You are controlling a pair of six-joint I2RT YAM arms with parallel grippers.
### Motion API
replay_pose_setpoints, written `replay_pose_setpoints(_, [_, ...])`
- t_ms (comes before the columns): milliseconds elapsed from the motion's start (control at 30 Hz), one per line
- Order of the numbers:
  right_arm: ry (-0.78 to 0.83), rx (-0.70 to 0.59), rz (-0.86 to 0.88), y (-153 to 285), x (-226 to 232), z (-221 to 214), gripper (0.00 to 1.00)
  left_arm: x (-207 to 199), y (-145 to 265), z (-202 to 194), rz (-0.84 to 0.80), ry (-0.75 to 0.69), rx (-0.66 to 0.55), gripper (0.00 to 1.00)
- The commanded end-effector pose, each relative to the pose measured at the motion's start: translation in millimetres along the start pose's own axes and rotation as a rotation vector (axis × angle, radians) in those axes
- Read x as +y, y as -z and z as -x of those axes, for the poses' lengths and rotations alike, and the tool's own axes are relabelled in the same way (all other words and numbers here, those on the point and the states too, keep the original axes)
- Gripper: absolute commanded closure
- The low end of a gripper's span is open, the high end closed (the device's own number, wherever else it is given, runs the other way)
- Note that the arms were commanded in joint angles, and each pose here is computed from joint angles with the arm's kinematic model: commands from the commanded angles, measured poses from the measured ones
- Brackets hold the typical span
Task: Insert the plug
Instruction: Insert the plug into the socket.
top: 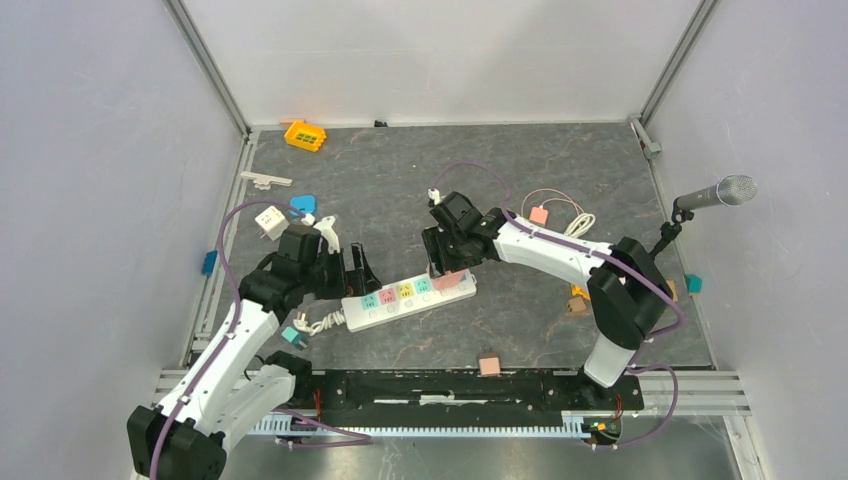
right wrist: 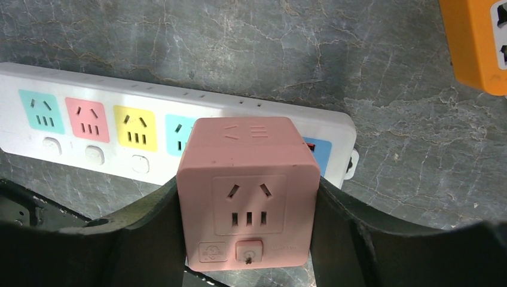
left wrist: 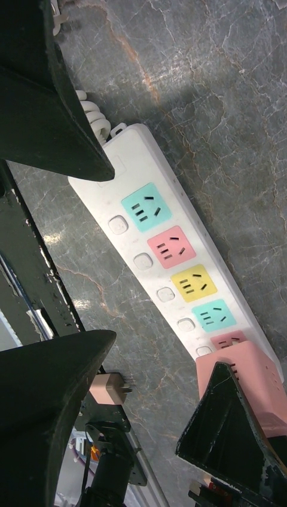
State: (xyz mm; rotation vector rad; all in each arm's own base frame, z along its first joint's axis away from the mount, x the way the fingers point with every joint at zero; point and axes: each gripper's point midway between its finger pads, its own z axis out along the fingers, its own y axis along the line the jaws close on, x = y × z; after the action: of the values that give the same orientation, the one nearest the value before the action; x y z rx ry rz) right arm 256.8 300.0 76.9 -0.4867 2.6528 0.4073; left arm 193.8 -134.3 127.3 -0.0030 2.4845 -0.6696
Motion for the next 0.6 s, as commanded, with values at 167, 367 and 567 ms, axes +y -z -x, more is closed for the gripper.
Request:
replay_pose_setpoints(167, [0.092,0.073,-0.151,-16.2,-11.3,-14.9,1.00,-6.8,0.6,8.9,-0.028,0.020,-0.037,0.00])
replay_pose_setpoints(367, [0.174,0.126,-0.254,-22.0,-19.6,-34.8,1.00,-6.5,0.6,8.8,-0.026,0.020,-0.038,0.00])
replay_pose_setpoints(567, [0.233,0.138,-0.309,-23.7,-24.3,-57.2,1.00,-6.8,0.7,9.2,-0.027,0.021,-0.039,0.00])
